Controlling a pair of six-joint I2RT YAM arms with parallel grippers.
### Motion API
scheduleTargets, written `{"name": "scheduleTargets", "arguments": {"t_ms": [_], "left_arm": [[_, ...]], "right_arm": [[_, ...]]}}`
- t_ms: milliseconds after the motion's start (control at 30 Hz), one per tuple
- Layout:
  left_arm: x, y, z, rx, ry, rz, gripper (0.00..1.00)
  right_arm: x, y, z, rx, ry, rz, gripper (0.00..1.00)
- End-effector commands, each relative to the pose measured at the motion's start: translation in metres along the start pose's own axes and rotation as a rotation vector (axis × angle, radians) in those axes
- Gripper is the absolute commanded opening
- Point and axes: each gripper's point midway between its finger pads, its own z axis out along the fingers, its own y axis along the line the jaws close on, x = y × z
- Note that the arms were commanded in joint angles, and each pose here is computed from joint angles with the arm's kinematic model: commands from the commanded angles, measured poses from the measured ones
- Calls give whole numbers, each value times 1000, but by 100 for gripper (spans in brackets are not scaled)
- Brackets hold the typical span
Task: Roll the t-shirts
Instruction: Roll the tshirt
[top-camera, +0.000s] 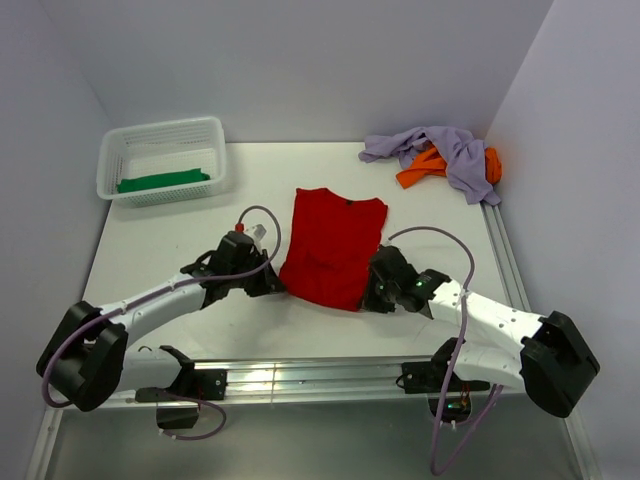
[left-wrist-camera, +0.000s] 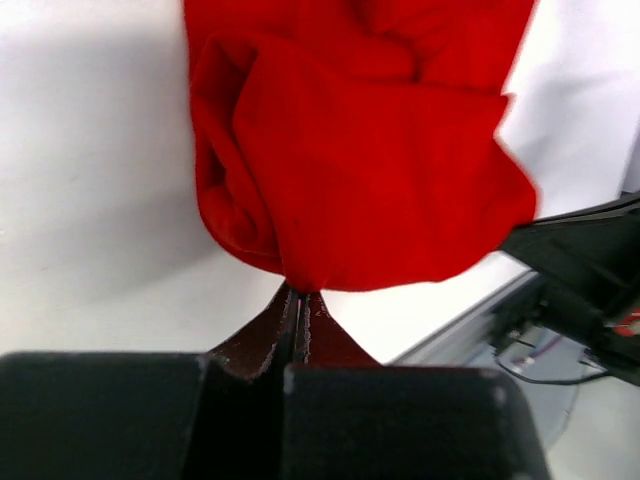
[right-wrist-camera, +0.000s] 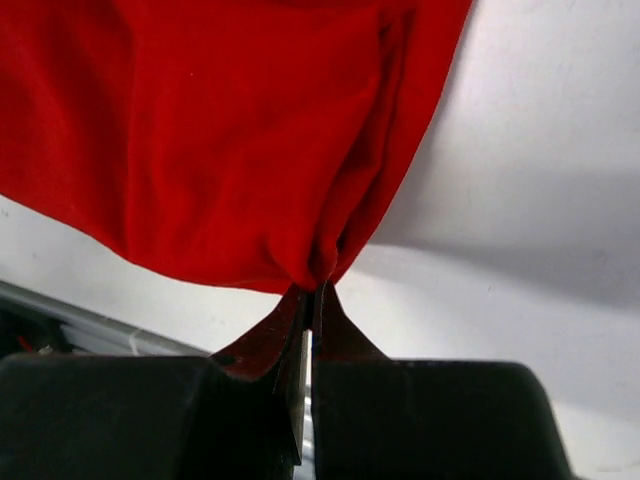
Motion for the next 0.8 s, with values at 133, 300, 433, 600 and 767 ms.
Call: {"name": "scheduleTargets", "arguments": {"t_ms": [133, 300, 433, 600, 767], "left_arm": [[-17, -43, -6, 74, 81, -11, 0], [-31, -53, 2, 73, 128, -25, 0], [-43, -55, 10, 75, 148, -34, 0], [-65, -56, 17, 91, 159, -62, 0], [-79, -55, 21, 84, 175, -80, 0]], "right_arm": [[5, 17, -18, -41, 114, 53, 0], [-7, 10, -23, -63, 130, 127, 0], [-24, 3, -22, -71, 136, 167, 0], [-45, 6, -21, -75, 149, 162, 0], [-67, 5, -21, -63, 133, 179, 0]]}}
